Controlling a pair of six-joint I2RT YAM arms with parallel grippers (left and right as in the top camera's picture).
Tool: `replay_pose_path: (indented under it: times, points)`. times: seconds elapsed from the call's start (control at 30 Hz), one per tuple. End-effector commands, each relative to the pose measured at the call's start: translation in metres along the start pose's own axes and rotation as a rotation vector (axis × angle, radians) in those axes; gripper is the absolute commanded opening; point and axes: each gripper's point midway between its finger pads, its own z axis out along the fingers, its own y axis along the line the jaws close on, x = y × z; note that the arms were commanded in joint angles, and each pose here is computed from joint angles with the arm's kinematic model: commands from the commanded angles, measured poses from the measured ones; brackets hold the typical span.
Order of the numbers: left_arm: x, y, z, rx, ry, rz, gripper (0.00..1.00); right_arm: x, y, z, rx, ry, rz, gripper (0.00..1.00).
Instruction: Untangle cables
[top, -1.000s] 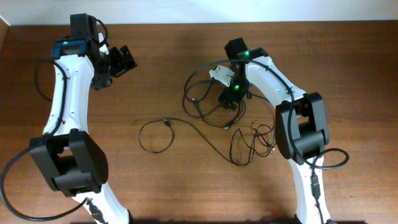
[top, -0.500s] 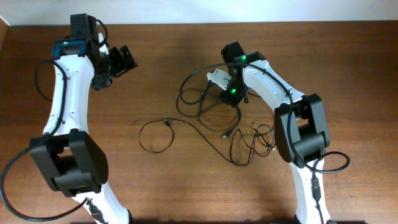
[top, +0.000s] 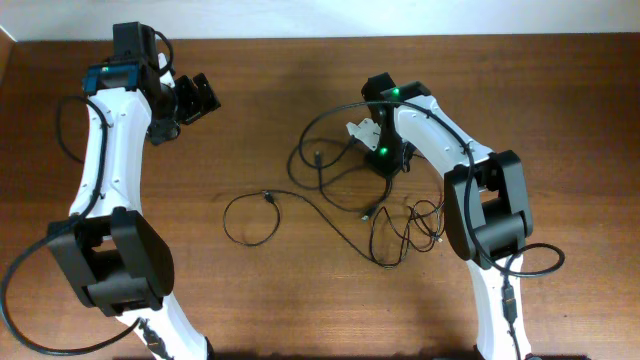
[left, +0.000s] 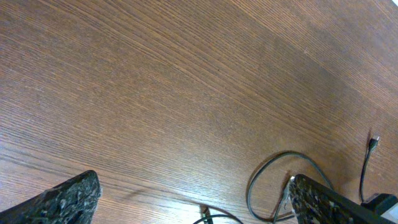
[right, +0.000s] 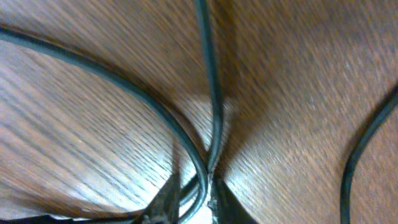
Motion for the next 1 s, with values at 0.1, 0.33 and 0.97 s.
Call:
replay_pose_path:
  times: [0.1,0.33,0.97]
  points:
    - [-0.002,0.0,-0.002,-0.005,-0.007,0.011,0.99,-0.011,0.018,0.023,-0.126,-0.053,0.066,0.08]
    - [-0.002,0.0,-0.002,-0.005,-0.007,0.01,0.99,-0.028,0.019,-0.012,-0.143,-0.137,0.183,0.04]
    - [-0.002,0.0,-0.002,-0.005,-0.007,0.01,0.99,0.087,-0.11,-0.347,0.182,-0.896,0.742,0.04]
